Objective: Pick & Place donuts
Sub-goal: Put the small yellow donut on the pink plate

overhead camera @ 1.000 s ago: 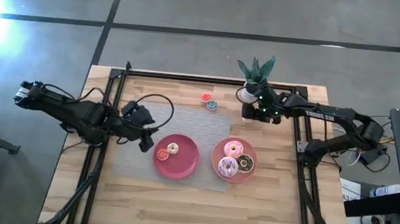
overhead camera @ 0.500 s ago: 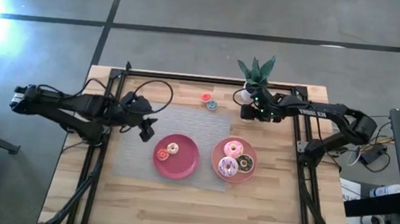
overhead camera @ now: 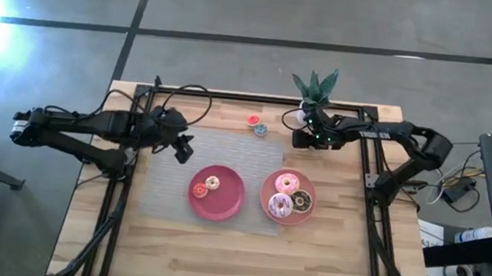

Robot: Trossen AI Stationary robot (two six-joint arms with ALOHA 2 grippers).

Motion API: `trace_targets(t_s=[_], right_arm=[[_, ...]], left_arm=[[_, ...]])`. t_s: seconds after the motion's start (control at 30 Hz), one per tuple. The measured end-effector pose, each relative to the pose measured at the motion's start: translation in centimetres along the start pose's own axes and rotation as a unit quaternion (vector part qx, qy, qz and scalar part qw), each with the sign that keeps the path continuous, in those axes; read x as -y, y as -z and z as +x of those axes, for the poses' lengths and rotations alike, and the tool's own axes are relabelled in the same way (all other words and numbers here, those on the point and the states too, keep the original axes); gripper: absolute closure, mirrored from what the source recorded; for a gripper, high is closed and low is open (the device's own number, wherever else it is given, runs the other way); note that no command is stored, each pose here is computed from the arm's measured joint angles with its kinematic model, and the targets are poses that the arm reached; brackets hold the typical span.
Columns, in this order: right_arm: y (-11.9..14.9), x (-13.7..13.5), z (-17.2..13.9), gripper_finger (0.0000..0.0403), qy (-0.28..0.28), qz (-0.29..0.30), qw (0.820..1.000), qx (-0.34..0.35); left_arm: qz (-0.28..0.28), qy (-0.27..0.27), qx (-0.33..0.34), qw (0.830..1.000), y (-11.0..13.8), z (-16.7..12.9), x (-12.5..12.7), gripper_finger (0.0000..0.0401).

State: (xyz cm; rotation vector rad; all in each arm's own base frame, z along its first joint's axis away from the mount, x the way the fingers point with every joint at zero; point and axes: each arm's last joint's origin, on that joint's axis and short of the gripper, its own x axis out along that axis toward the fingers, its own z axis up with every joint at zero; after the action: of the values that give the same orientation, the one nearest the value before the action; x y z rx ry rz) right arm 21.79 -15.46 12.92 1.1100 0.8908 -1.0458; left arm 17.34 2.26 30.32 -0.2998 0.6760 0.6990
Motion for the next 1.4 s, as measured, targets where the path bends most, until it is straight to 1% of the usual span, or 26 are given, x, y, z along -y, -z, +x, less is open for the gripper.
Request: trace_targets(t_s=[0.1,0.2,0.3,0.43,0.53,0.63,0.7,0.8,0.93,1.03,1.13,1.23,1.4], right_arm=[[0.0,0.0,0.3,0.0234,0.008,-0.007,1.0,-0.006],[0.0,0.0,0.1,0.0262,0.005,-0.015,1.0,-0.004],[0.0,0.0,-0.6,0.0309,-0.005,-0.017,1.0,0.003],[0.0,-0.3,-1.5,0.0379,-0.034,-0.021,0.999,0.005],[0.1,-0.7,-2.2,0.0387,-0.055,-0.023,0.998,0.006],[0.8,-1.8,-3.7,0.039,-0.083,-0.027,0.996,0.023],[1.4,-3.1,-4.8,0.039,-0.109,-0.045,0.993,0.031],[2.5,-5.8,-6.5,0.039,-0.154,-0.083,0.984,0.039],[3.9,-9.9,-7.4,0.0391,-0.192,-0.119,0.974,0.03],[5.1,-13.3,-6.9,0.0391,-0.201,-0.15,0.968,0.017],[6.4,-16.2,-5.7,0.0391,-0.203,-0.182,0.962,-0.004],[7.7,-18.9,-4.3,0.039,-0.211,-0.205,0.955,-0.033],[9.4,-22.9,-3.4,0.039,-0.227,-0.237,0.943,-0.045]], left_arm=[[-0.002,0.004,-0.003,1.0,0.0,0.0,0.0,0.0261],[-0.003,0.003,-0.007,1.0,0.1,0.0,0.0,0.0261],[-0.002,0.003,-0.008,1.0,0.1,0.0,0.0,0.0261],[0.0,0.003,-0.008,1.0,0.1,0.0,0.0,0.0261],[0.003,0.003,-0.008,1.0,0.1,0.0,0.0,0.0261],[0.004,0.003,-0.008,1.0,0.1,0.0,0.0,0.0261],[0.004,0.003,-0.008,1.0,0.1,0.0,0.0,0.0261],[0.004,0.003,-0.008,1.0,0.1,0.0,0.0,0.0261],[0.004,0.003,-0.008,1.0,0.1,0.0,0.0,0.0261],[0.004,0.003,-0.008,1.0,0.1,0.0,0.0,0.0261],[0.005,0.001,-0.01,1.0,0.3,0.2,-0.1,0.0261],[0.01,-0.002,-0.017,1.0,0.7,0.5,-0.1,0.0261],[0.016,-0.011,-0.033,0.999,1.8,1.4,-0.2,0.0261]])
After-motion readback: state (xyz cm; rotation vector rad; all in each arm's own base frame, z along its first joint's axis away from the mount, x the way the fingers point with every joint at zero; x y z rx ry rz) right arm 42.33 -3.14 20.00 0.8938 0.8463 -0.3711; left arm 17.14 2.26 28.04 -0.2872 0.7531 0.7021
